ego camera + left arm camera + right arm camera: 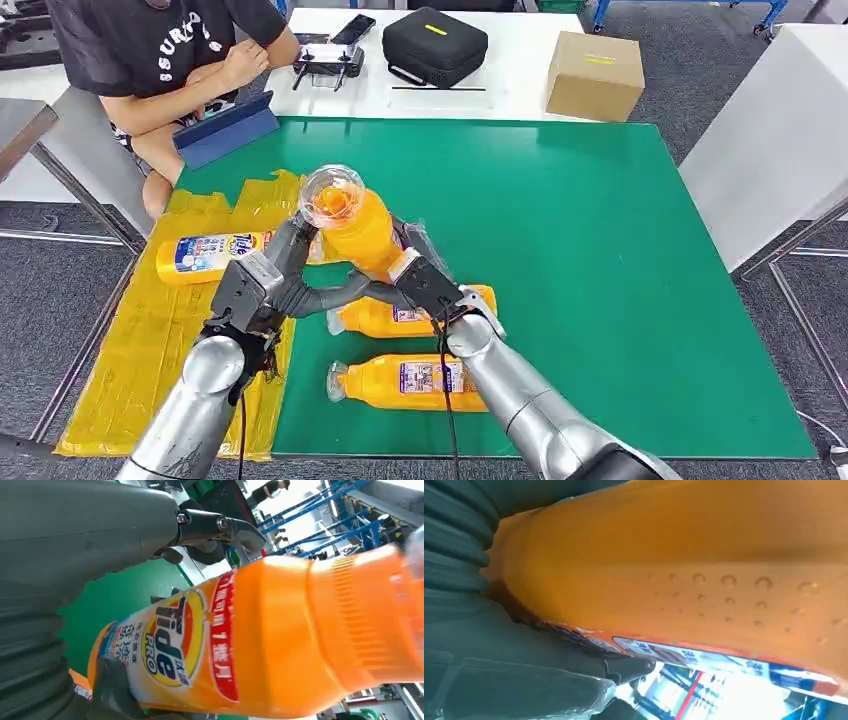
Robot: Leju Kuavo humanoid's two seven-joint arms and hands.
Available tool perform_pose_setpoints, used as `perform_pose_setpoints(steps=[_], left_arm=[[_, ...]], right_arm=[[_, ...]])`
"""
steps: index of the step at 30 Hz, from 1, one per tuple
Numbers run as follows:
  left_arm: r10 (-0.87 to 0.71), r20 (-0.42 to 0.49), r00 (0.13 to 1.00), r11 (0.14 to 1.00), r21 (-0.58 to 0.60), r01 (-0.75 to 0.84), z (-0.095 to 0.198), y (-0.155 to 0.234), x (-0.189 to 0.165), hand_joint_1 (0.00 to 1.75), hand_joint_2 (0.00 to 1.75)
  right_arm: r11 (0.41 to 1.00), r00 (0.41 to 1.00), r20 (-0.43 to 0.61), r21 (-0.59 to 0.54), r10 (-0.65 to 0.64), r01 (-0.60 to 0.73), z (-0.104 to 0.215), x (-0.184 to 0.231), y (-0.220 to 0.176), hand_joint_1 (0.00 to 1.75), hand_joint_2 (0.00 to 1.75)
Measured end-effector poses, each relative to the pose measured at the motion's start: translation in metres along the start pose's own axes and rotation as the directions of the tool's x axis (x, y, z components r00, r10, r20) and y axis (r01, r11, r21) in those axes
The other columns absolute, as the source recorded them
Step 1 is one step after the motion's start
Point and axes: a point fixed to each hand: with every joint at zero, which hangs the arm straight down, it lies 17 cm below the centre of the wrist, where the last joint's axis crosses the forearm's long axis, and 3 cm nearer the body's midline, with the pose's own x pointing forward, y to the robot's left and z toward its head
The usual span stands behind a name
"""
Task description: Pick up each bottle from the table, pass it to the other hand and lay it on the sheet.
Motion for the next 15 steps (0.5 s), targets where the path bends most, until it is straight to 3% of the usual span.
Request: perform_pose_setpoints(steps=[15], left_arm=[[0.046, -0.003, 0.999, 0.998, -0.037, -0.046, 0.001, -0.009, 0.001, 0.0, 1.75]], right_arm=[[0.998, 0.997, -0.04, -0.009, 0.062, -0.063, 0.002, -0.017, 0.001, 1.75, 1.75]])
